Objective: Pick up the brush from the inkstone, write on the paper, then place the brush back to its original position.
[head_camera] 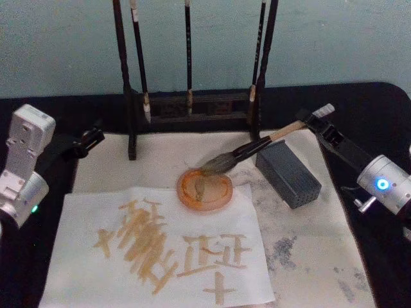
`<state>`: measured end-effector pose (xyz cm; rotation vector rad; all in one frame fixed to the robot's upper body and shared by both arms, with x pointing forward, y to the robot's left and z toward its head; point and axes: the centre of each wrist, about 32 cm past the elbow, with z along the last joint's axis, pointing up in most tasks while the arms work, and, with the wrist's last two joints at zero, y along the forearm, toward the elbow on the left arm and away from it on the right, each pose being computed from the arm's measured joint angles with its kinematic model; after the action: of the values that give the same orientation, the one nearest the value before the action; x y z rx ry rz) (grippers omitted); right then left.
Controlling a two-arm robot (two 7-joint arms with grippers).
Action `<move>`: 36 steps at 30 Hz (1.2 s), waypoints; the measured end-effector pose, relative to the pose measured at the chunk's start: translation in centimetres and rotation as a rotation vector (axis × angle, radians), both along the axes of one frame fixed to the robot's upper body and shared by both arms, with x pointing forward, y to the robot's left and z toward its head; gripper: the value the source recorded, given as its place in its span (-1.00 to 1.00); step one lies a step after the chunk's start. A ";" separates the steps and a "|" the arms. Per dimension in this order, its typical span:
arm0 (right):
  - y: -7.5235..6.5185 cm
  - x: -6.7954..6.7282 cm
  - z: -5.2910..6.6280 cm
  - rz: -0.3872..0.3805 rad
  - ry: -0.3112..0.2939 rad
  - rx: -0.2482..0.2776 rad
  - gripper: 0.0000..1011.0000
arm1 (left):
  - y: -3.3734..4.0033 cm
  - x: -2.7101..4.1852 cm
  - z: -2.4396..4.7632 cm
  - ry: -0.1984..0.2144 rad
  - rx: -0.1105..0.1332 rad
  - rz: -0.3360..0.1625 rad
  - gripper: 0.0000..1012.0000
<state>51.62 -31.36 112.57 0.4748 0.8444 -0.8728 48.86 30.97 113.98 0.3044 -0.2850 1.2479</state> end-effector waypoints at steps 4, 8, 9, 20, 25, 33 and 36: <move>0.1 -0.2 0.1 0.008 -0.003 0.003 -0.65 | 0.00 0.00 0.00 0.000 0.000 0.000 0.98; 0.2 -0.3 0.1 0.020 -0.003 0.009 -0.65 | 0.00 0.00 0.00 0.000 0.000 0.000 0.98; 0.3 -0.4 0.0 0.026 -0.003 0.011 -0.65 | 0.00 0.00 0.00 0.000 0.000 0.000 0.98; 0.6 -0.7 -0.4 0.049 0.007 0.015 -0.65 | 0.00 0.00 0.00 0.000 0.000 0.000 0.98; 0.4 -0.7 -0.7 0.044 0.022 0.014 -0.65 | 0.00 0.00 0.00 0.000 0.000 0.000 0.98; 0.1 -0.6 -1.5 0.033 0.056 0.018 -0.65 | 0.00 0.00 0.00 0.000 0.000 0.000 0.98; -0.1 -0.5 -1.8 0.030 0.070 0.021 -0.65 | 0.00 0.00 0.00 0.000 0.000 0.000 0.98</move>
<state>51.11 -31.41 110.81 0.4509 0.9233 -0.8575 48.86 30.97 113.98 0.3044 -0.2851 1.2480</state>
